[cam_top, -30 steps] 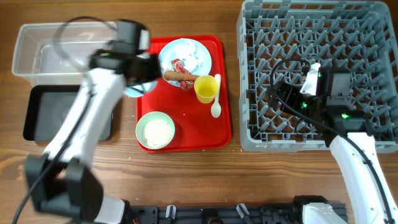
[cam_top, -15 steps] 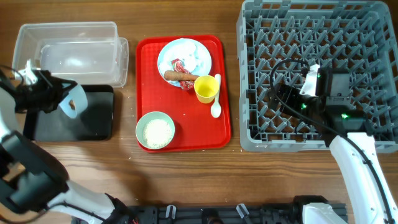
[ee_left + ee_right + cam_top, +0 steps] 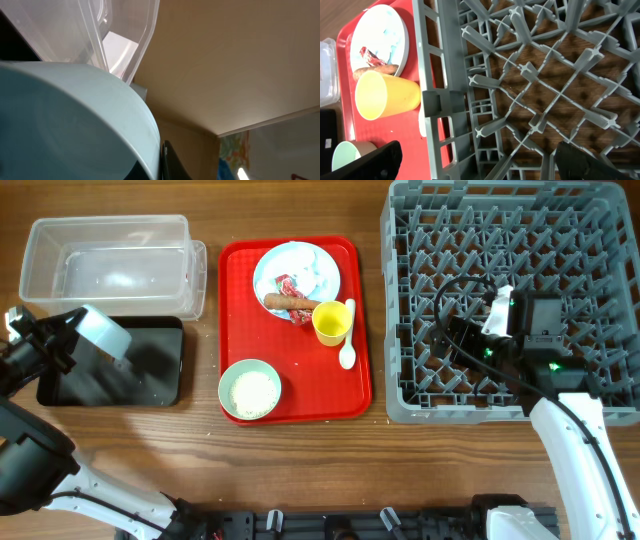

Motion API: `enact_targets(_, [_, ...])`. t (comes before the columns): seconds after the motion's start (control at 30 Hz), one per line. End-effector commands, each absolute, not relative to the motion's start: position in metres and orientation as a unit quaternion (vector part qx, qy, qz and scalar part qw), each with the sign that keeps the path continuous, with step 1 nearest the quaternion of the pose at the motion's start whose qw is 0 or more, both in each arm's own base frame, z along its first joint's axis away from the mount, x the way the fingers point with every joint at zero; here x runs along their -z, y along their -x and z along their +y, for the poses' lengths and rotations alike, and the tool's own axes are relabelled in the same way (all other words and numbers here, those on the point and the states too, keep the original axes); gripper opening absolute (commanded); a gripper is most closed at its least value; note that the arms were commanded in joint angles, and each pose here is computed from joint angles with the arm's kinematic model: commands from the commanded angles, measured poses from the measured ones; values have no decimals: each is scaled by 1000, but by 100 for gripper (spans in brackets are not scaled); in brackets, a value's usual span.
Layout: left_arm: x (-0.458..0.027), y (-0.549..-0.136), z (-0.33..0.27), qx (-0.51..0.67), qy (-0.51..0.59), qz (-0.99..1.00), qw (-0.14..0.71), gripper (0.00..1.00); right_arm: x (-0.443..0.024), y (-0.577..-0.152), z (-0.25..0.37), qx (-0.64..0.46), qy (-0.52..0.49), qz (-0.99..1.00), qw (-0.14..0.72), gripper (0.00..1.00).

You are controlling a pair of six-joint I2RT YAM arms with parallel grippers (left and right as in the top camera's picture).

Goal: Sort waste into correct bins and load items into the dishwasher rack
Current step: 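Carry the blue bowl left and tip the scrap onto the black tray, then return the emptied blue bowl to the red tray with the left gripper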

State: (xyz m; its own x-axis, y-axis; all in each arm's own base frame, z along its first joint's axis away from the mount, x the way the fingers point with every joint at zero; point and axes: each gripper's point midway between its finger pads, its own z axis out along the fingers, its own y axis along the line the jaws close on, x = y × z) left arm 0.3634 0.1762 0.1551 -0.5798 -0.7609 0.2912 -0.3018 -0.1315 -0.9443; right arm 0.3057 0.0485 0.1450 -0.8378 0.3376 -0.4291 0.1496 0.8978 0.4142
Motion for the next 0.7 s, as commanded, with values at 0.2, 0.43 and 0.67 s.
enact_targets(0.2, [-181,-369,149,637,395,640,172,4,-149,-310,49,-183,-131,940,258,100])
enact_targets(0.43, [-253,-376,46,461,212,821,262,4,-152,-314,49,-185,-129,936,269,100])
enact_targets(0.67, [-219,-395,-56,105,12,948,299,4,-152,-315,49,-185,-129,936,271,100])
